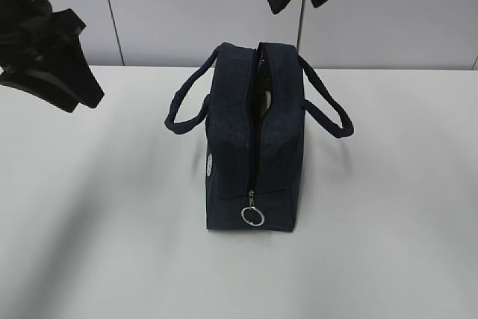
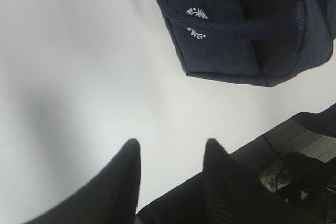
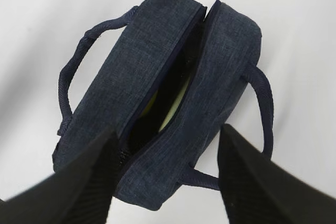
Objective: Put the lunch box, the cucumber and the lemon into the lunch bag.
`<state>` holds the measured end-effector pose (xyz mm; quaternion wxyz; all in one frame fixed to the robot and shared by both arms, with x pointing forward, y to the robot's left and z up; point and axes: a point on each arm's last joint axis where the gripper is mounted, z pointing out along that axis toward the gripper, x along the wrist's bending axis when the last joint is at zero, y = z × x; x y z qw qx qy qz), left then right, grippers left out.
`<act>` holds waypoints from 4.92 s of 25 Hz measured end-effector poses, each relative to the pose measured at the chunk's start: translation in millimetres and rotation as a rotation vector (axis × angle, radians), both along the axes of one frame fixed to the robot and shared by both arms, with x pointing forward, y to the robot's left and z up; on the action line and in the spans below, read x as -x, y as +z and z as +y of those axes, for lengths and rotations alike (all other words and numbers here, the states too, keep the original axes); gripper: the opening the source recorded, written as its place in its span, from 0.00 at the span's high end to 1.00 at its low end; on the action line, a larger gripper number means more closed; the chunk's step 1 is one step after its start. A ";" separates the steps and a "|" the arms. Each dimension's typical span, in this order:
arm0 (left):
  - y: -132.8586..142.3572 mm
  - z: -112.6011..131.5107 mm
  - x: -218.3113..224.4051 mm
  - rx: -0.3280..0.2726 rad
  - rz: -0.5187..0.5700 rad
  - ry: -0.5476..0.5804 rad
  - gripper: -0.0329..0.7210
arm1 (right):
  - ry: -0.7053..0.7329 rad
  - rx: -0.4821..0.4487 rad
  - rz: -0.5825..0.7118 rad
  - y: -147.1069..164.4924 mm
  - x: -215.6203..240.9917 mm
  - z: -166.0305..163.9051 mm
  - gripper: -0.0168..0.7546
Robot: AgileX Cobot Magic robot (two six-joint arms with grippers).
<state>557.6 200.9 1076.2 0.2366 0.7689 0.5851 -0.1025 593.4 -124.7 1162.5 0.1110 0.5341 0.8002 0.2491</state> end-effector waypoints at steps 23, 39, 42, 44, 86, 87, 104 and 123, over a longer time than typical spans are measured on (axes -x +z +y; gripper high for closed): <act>35.6 6.0 22.4 -0.001 -0.101 0.015 0.64 | 0.043 -0.133 -0.388 -15.8 151.5 -71.9 0.41; 77.5 16.8 58.5 -0.028 -0.242 0.015 0.64 | 0.043 -0.181 -0.256 -92.1 163.8 -64.7 0.41; 82.1 17.4 62.8 -0.022 -0.256 0.020 0.64 | 0.072 -0.192 -0.282 -108.1 171.0 -58.8 0.41; 83.2 17.6 64.0 -0.021 -0.258 0.021 0.64 | 0.097 -0.200 -0.306 -116.2 175.6 -54.4 0.41; 83.7 16.9 64.5 -0.006 -0.245 0.039 0.64 | 0.331 -0.265 -0.460 -256.7 155.9 -14.6 0.41; 83.7 16.9 64.5 -0.006 -0.245 0.039 0.64 | 0.329 -0.267 -0.461 -256.6 154.5 -13.6 0.41; 83.8 16.8 64.5 -0.005 -0.245 0.039 0.64 | 0.251 -0.240 -0.361 -264.7 130.7 -1.4 0.41; 83.9 16.5 64.6 -0.001 -0.244 0.039 0.64 | 0.244 -0.243 -0.346 -278.3 120.5 6.1 0.41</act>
